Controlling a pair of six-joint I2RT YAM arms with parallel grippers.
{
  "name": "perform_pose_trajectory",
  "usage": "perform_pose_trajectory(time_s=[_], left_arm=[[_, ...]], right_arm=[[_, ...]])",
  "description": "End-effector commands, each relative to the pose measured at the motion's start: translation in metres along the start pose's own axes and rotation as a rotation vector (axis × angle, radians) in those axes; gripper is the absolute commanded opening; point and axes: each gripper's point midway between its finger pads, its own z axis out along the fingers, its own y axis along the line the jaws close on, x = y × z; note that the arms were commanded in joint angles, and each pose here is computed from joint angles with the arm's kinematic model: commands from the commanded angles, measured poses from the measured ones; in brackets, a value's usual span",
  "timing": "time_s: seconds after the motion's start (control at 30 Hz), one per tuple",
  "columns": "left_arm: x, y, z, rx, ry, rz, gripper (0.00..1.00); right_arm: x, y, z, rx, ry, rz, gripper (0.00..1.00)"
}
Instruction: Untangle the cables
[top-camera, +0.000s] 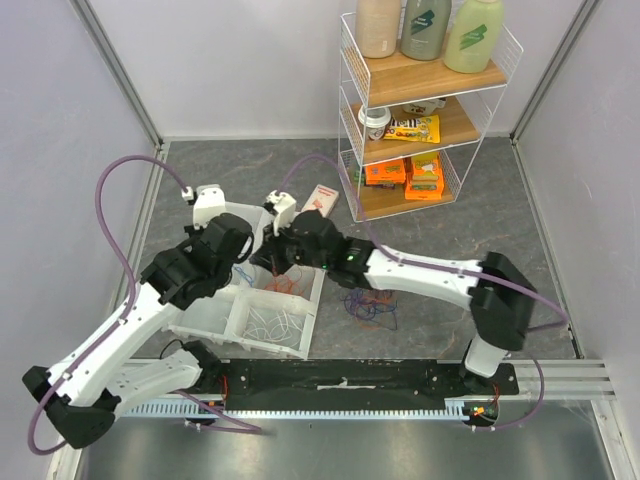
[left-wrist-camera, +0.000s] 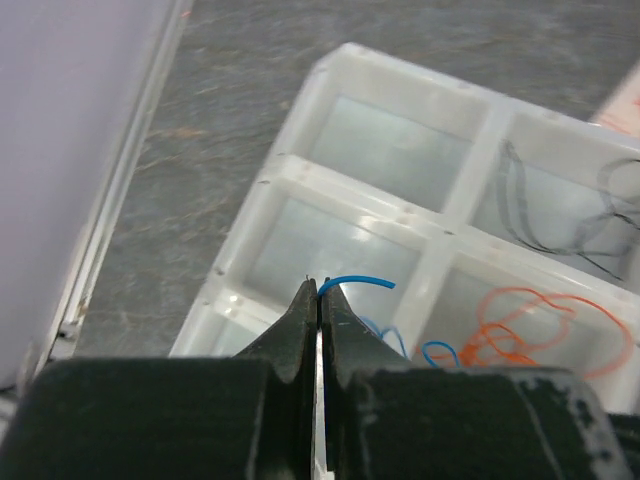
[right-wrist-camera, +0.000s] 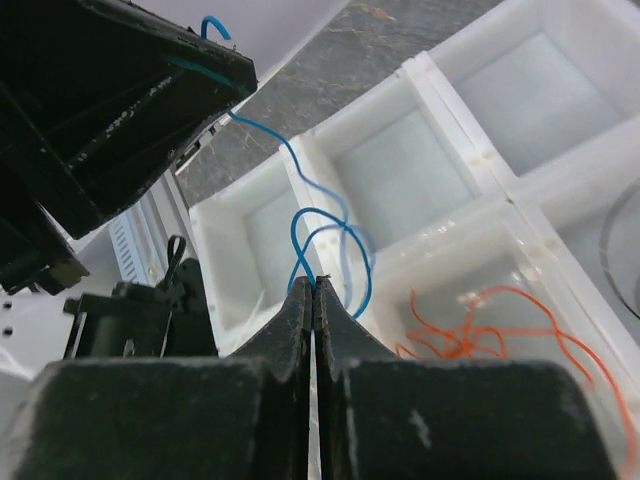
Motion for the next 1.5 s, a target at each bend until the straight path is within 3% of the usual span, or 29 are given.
perform_pose_trajectory(time_s=[0.0,0.23,0.3,0.43,0.5,0.57,0.6,0.7,0.77,0.8,1.03,1.27,1.47], left_arm=[[0.006,0.028,0.02,-0.119,0.002,-0.126,0.02],[-0.004,0.035,0.056,-0.095,-0.067,-0.326,0.02],[0.006,0.026,0.066,-0.029,-0.011,-0.352,0.02],[0.032,0.028,0.083,-0.031,0.078,-0.387,0.03],[0.04,0.033,0.086,-0.038,0.111,-0.402,0.16],[0.041,0.034,0.082,-0.025,0.112,-0.403,0.44],[0.041,0.034,0.079,-0.017,0.107,-0.407,0.52],[0.044,0.038,0.068,-0.008,0.1,-0.42,0.67],[0.046,0.034,0.063,0.023,0.104,-0.426,0.85],[0.046,0.03,0.06,0.049,0.112,-0.425,0.9],[0.047,0.014,0.042,0.182,0.125,-0.427,0.87],[0.018,0.037,0.02,0.157,-0.032,-0.442,0.85],[0.007,0.044,0.007,0.161,-0.086,-0.43,0.83]], right_arm=[[-0.018,0.011,0.044,-0.01,-0.112,0.044,0.0],[0.0,-0.015,0.094,0.07,-0.15,0.061,0.0],[0.006,-0.015,0.104,0.069,-0.122,0.066,0.01],[0.021,-0.02,0.114,0.08,-0.07,0.07,0.21],[0.023,-0.019,0.112,0.078,-0.044,0.061,0.35],[0.026,-0.017,0.105,0.081,-0.009,0.052,0.43],[0.021,-0.014,0.096,0.08,-0.011,0.047,0.48],[0.024,-0.007,0.072,0.051,0.042,0.018,0.63],[0.036,-0.002,0.057,0.021,0.095,-0.007,0.66],[0.046,-0.005,0.048,0.024,0.126,-0.015,0.68],[0.111,0.036,0.014,-0.116,0.268,-0.188,0.68],[0.132,0.076,0.043,-0.234,0.249,-0.068,0.65],[0.154,0.073,0.057,-0.199,0.284,-0.042,0.56]])
